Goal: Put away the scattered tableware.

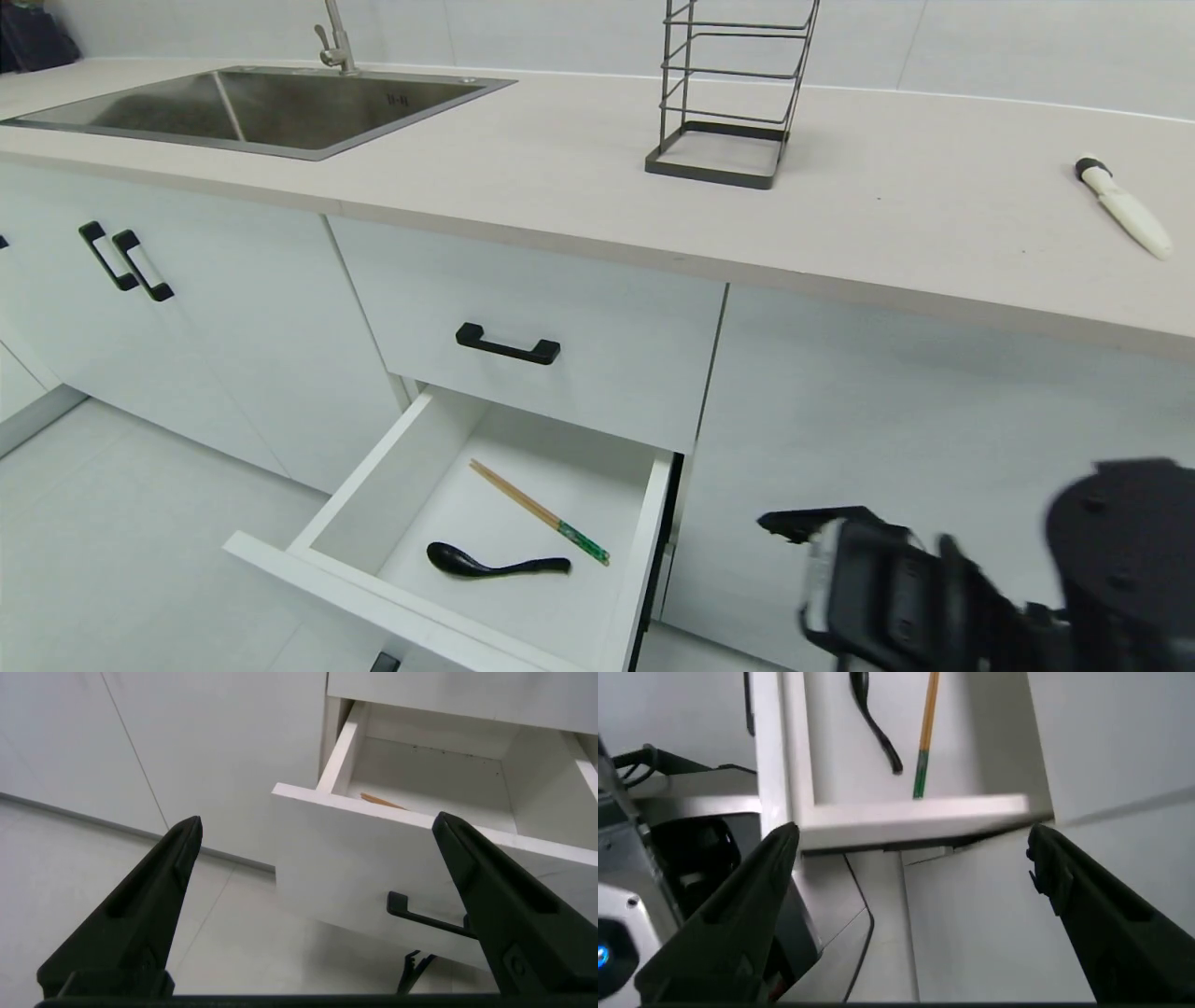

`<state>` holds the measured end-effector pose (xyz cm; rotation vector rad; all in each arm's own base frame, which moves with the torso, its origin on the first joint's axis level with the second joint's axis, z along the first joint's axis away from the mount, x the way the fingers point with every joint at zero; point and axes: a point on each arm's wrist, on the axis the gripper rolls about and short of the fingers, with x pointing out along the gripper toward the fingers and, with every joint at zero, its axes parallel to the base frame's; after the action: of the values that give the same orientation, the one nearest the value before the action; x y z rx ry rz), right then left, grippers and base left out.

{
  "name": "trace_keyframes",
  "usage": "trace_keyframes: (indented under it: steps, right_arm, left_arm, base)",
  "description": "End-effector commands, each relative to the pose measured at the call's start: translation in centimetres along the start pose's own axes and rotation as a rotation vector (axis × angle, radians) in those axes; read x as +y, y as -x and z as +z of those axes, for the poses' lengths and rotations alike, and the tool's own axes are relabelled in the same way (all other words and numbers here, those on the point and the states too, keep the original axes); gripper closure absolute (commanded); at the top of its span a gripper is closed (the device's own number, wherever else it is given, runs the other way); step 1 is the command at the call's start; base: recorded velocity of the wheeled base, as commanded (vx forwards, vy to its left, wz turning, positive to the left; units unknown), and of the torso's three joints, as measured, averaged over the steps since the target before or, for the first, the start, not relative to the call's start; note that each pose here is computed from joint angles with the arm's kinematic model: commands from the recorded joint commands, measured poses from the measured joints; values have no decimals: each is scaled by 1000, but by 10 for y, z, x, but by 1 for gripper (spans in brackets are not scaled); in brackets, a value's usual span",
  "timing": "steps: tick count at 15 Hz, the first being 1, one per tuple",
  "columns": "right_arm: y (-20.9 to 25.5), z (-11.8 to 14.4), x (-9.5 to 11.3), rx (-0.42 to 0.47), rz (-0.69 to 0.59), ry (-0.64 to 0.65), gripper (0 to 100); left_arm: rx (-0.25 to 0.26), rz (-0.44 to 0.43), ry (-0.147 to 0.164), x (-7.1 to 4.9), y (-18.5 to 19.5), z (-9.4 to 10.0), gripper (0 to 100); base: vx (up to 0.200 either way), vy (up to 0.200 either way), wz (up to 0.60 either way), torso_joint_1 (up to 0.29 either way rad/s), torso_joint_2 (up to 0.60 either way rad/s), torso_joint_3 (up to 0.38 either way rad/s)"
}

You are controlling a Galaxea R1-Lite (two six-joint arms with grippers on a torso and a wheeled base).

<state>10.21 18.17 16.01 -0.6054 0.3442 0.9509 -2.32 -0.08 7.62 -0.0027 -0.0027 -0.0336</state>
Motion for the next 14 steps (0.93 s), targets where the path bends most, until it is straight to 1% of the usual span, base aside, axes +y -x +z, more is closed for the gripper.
trace_keyframes:
  steps: [1,2,3,4,6,7,8,9,10,11,12,14]
  right_arm:
    - [73,-54,1,-172,-56,-116,0]
    - [86,-76,5,-193,-53,-196,0]
    - [92,-87,8,-202,-51,-231,0]
    - [110,-116,14,-269,-59,-336,0]
    - [123,-128,14,-358,-104,-395,0]
    - [138,-138,14,-484,-163,-475,0]
    - [143,-146,17,-538,-195,-490,0]
    - [144,-148,17,-546,-201,-492,0]
    - [150,-157,21,-567,-304,-512,0]
    - [151,-160,22,-555,-361,-521,0]
    - [150,-161,24,-533,-390,-527,0]
    - [148,-164,26,-467,-502,-563,0]
  left_arm:
    - [1,0,0,0,0,0,0]
    - [1,0,0,0,0,0,0]
    - [1,0,0,0,0,0,0]
    - [1,0,0,0,0,0,0]
    - [1,0,0,0,0,0,0]
    - [1,0,0,0,0,0,0]
    - [1,0,0,0,0,0,0]
    - [1,0,0,0,0,0,0]
    - [1,0,0,0,0,0,0]
    - [3,0,0,0,0,0,0]
    - [1,0,0,0,0,0,0]
    - [1,0,-3,0,0,0,0]
  base:
    - [0,0,0,0,0,0]
    - [0,0,0,0,0,0]
    - [0,0,0,0,0,0]
    - [0,0,0,0,0,0]
    - [0,0,0,0,0,0]
    - [0,0,0,0,0,0]
    - [0,0,0,0,0,0]
    - [0,0,0,0,0,0]
    - [0,0,0,0,0,0]
    - [0,0,0,0,0,0]
    - [0,0,0,0,0,0]
    - [0,0,0,0,0,0]
